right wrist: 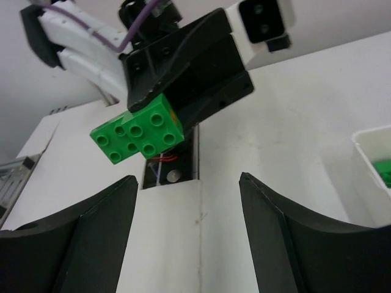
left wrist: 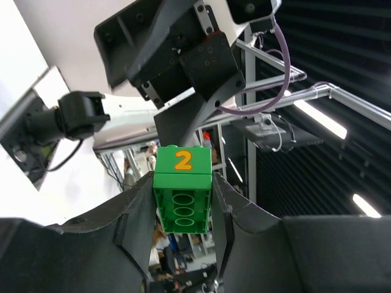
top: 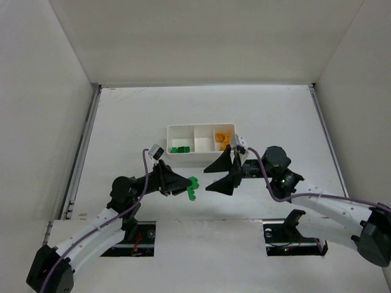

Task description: Sort the legos into containers by color

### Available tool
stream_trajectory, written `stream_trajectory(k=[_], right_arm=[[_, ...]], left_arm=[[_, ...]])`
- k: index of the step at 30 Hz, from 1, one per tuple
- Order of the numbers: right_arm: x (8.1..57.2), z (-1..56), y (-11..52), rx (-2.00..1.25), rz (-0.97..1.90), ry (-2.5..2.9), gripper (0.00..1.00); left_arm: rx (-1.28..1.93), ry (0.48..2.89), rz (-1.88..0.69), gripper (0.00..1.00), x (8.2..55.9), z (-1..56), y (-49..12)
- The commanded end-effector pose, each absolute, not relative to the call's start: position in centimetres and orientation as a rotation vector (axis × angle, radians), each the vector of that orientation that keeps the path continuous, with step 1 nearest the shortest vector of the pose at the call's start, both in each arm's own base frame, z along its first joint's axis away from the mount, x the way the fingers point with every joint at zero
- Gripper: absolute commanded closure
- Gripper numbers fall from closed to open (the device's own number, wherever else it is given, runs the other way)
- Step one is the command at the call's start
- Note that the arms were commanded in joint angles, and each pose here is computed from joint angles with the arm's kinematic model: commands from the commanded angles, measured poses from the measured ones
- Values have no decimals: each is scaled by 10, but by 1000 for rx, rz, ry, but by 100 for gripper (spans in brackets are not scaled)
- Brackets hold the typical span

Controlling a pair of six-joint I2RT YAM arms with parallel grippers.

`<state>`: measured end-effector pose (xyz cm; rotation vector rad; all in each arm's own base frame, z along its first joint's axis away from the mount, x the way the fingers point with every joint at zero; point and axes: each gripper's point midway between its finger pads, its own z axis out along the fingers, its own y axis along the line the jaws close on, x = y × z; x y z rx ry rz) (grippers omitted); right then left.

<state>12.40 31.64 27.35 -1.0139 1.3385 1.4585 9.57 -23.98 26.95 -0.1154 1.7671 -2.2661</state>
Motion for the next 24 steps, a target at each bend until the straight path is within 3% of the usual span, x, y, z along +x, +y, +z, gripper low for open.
stream_trajectory(k=[1, 20, 24], right_arm=[[102, 298, 324, -1121, 1502, 1169, 26], [104, 296, 338, -1163, 1383, 1123, 34], [106, 295, 342, -1175, 1388, 1128, 42]], left_arm=[[-32, 1716, -2344, 69, 81, 281, -240], [-111, 1796, -2367, 69, 94, 276, -258], [-98, 1795, -2372, 69, 92, 277, -260]])
